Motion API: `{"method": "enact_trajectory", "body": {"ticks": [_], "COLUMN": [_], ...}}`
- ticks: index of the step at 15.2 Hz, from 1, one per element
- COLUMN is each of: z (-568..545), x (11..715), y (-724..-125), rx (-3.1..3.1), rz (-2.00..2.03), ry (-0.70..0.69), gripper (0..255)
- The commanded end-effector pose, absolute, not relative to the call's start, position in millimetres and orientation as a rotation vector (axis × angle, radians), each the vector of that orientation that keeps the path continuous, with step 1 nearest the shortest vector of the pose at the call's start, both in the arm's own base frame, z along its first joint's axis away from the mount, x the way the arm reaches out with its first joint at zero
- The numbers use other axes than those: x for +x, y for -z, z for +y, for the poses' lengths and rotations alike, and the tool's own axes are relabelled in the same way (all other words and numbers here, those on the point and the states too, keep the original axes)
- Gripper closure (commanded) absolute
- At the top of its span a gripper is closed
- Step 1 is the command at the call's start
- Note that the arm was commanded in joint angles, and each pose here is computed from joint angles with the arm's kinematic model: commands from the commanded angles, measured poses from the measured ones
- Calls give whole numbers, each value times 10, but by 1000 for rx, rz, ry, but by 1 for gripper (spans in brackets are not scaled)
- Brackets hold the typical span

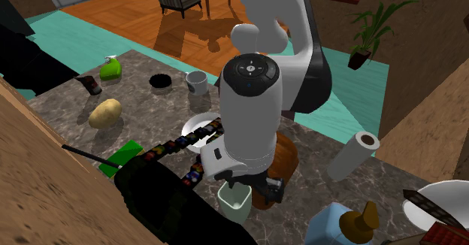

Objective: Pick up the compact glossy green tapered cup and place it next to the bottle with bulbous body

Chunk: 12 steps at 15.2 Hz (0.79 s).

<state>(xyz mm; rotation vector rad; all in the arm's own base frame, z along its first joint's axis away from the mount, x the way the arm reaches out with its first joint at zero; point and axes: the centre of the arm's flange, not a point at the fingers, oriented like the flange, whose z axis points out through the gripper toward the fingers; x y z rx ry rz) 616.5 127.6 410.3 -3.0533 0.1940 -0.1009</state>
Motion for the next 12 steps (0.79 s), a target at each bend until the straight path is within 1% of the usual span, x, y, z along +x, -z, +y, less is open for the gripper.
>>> {"method": "enact_trajectory", "body": {"ticks": [1,4,11,12], "z": [1283,1294,1293,1293], "x": [6173,6182,6183,6183], "y": [-3996,-3861,-3861,-3861], "rx": [-3053,-3053,-3053,-3053], "rz": [194,194,194,194], "ry": [101,101,101,101], "gripper": [0,0,0,255]}}
